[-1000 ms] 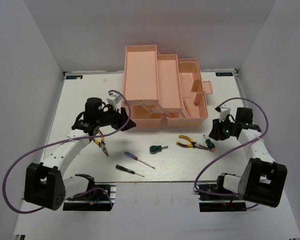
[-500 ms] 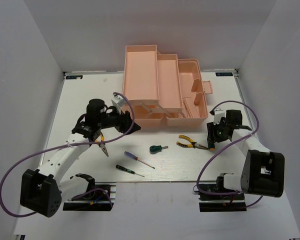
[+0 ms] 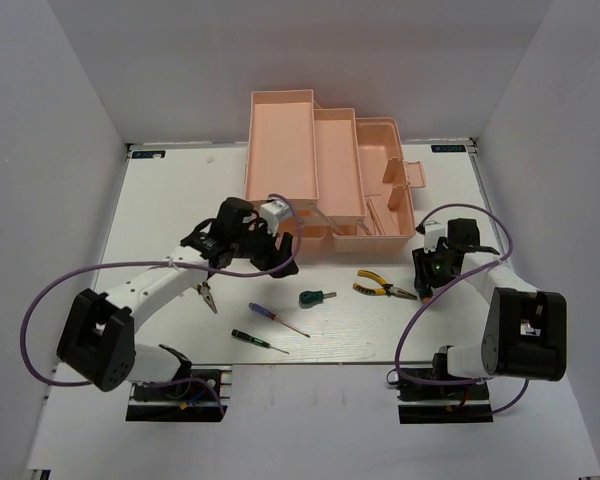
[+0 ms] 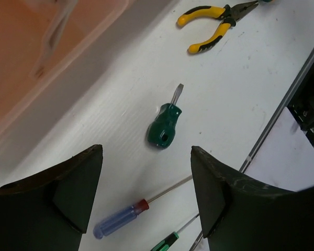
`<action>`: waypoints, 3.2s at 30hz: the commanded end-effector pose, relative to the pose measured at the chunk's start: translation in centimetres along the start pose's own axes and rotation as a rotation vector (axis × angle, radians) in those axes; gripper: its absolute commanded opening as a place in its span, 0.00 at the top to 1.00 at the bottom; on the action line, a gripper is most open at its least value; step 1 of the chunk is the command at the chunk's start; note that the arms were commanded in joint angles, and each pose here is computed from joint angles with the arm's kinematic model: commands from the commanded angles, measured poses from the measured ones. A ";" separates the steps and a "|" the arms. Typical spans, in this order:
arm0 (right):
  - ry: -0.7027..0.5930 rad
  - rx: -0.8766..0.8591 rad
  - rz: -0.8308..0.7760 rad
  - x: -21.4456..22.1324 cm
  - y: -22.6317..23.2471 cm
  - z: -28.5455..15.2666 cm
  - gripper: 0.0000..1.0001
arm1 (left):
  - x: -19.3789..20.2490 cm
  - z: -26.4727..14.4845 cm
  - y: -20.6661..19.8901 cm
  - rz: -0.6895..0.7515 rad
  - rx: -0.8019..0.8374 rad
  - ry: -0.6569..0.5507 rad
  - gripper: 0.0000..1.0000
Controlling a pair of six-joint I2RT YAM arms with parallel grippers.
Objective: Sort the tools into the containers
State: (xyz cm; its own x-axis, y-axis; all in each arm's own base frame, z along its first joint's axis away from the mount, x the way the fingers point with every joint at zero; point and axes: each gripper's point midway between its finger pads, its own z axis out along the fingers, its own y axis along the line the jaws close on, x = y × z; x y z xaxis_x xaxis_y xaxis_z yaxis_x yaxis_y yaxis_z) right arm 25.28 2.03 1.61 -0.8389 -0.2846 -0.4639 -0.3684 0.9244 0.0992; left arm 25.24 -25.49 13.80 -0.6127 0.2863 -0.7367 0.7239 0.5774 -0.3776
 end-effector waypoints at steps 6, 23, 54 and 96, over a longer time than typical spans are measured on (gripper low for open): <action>0.096 -0.030 0.008 1.1 0.5 -0.2 0.65 | -1.5 3.6 -1.4 0.153 -0.091 0.117 0.22; -0.017 -0.183 -0.065 -1.5 3.9 -4.9 0.95 | 1.2 7.9 -3.6 0.367 -0.208 0.301 0.15; -0.419 -0.234 -0.056 -22.1 2.6 -7.4 1.00 | 6.1 7.5 -3.1 0.474 -0.249 0.477 0.30; -0.356 0.004 0.085 -9.9 0.1 -9.6 1.00 | -20.3 8.4 -15.2 0.510 -0.157 -0.223 1.00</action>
State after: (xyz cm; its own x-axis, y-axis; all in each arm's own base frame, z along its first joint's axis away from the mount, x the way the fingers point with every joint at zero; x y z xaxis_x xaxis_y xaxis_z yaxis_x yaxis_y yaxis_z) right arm 29.64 3.25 14.32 -0.6867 -0.1293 -0.7153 -0.3382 0.9279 0.1570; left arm 25.16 -45.93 26.99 -0.1192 0.4753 -0.8717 0.9196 0.3839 0.0835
